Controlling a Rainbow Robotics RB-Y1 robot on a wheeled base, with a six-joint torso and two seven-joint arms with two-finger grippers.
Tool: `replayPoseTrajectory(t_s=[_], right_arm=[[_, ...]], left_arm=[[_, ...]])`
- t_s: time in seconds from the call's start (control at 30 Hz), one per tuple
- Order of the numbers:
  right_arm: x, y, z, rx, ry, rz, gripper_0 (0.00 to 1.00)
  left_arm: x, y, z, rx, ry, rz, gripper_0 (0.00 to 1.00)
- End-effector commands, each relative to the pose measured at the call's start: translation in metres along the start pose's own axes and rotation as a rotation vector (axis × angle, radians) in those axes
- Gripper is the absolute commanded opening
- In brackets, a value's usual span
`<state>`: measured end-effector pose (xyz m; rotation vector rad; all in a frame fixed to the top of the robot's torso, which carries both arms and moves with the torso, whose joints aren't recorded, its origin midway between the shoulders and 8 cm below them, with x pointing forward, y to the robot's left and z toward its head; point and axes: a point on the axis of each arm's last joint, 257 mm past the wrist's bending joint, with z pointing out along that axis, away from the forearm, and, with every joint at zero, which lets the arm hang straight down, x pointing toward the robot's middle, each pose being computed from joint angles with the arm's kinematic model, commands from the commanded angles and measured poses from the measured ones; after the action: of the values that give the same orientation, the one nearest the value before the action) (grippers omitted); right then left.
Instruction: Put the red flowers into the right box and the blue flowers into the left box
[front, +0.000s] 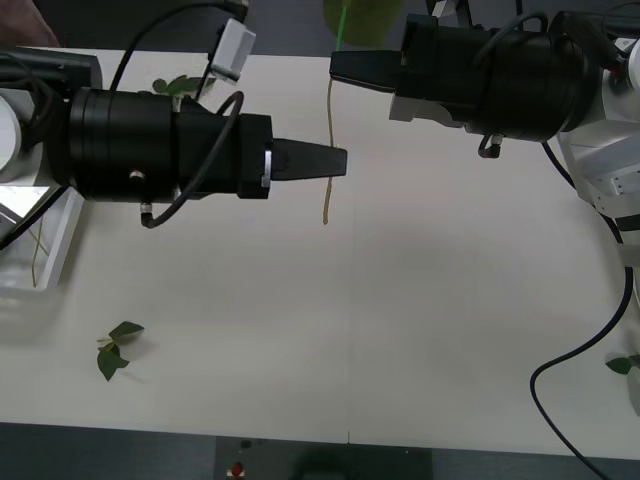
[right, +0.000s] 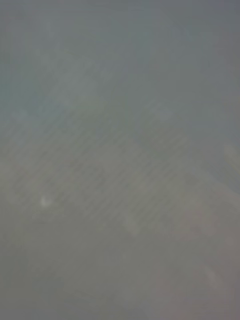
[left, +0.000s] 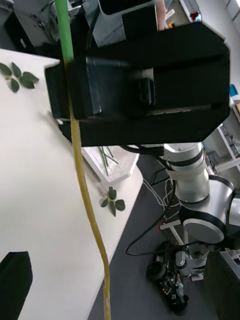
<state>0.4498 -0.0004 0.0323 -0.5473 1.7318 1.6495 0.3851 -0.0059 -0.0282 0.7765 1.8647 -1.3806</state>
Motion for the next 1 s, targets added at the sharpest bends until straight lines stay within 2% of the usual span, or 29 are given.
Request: replayPoseTrajectory(t_s=[0.03, 0.07, 0.13, 0.17, 0.2, 0.23, 0.9, 0.93, 0.97, 1.0], right_arm=[[-0.01, 0.021, 0.005, -0.043, -0.017, -0.004, 0.0], [-0.01, 0.021, 0.005, -0.043, -0.017, -0.004, 0.0], [-0.01, 0.021, 0.005, -0.043, -0.017, -0.004, 0.0], [-0.01, 0.021, 0.005, -0.043, -0.017, -0.004, 0.0], [-0.01, 0.021, 0.005, -0.043, -0.017, -0.004, 0.0], [-0.01, 0.021, 0.005, -0.043, -0.017, -0.004, 0.0], [-0.01, 0.021, 0.005, -0.043, -0.017, -0.004, 0.0], [-0.01, 0.021, 0.005, -0.043, -0.017, -0.004, 0.12], [-0.01, 0.021, 0.005, -0.043, -0.017, -0.004, 0.41], [-0.01, 0.021, 0.005, -0.043, -0.017, -0.004, 0.61]], left_arm=[[-0.007, -0.006, 0.006, 0.007, -0.022, -0.017, 1.0], [-0.005, -0.007, 0.008, 0.011, -0.02, -0.019, 0.99], [-0.004, -0.008, 0.011, 0.013, -0.018, -0.019, 0.76], [-0.004, -0.008, 0.012, 0.011, -0.017, -0.015, 0.38], [-0.005, -0.008, 0.012, 0.011, -0.019, -0.013, 0.04], [-0.005, -0.007, 0.012, 0.01, -0.019, -0.016, 0.0], [-0.009, -0.006, 0.016, 0.005, -0.036, -0.022, 0.0], [-0.008, -0.007, 0.016, 0.006, -0.035, -0.024, 0.0], [-0.009, -0.006, 0.016, 0.005, -0.036, -0.022, 0.0], [-0.009, -0.006, 0.015, 0.005, -0.036, -0.021, 0.0]])
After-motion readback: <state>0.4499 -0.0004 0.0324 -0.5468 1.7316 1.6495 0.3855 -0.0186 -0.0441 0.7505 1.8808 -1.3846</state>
